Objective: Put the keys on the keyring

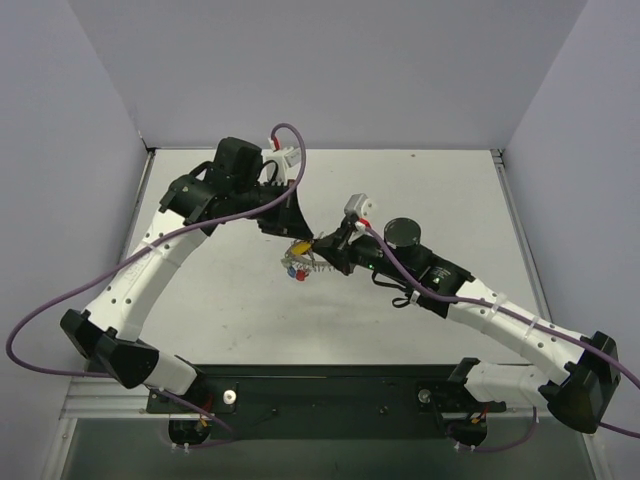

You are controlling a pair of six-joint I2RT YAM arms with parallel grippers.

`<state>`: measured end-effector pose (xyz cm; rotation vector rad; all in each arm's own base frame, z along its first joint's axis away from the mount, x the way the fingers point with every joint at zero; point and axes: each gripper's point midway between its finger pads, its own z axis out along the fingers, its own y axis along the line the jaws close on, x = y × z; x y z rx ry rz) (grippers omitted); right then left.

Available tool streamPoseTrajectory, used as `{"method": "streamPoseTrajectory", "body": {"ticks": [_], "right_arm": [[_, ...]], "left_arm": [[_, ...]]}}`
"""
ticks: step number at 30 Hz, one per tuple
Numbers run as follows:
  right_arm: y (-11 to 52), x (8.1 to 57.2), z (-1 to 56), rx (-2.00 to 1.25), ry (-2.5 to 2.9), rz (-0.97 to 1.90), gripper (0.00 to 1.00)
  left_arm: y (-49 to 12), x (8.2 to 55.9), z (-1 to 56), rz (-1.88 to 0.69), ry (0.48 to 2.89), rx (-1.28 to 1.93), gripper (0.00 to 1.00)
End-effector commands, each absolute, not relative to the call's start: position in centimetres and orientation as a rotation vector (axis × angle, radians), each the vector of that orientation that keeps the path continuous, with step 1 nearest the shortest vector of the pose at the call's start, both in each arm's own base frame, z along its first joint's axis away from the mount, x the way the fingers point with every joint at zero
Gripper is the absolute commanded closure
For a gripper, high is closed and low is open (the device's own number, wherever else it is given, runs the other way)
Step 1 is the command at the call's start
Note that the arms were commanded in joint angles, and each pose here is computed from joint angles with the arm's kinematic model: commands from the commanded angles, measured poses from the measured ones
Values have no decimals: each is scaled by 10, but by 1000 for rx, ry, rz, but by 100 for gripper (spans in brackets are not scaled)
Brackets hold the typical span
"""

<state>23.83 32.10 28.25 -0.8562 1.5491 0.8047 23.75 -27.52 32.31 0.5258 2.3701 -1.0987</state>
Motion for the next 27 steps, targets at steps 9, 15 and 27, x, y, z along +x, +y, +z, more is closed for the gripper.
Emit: {"method": "streamPoseTrajectory", "body": {"ticks": [9,15,27], "right_arm": [[301,257,281,-797,1598,610,100],[301,245,283,-855,1570,628,79],[288,222,323,-900,1420,660,32]], "left_arm": [[-280,227,308,-1180,2401,588,100],[-276,229,300,-1167,2406,583,100],[-269,240,290,-1048,2284,695,100]]}}
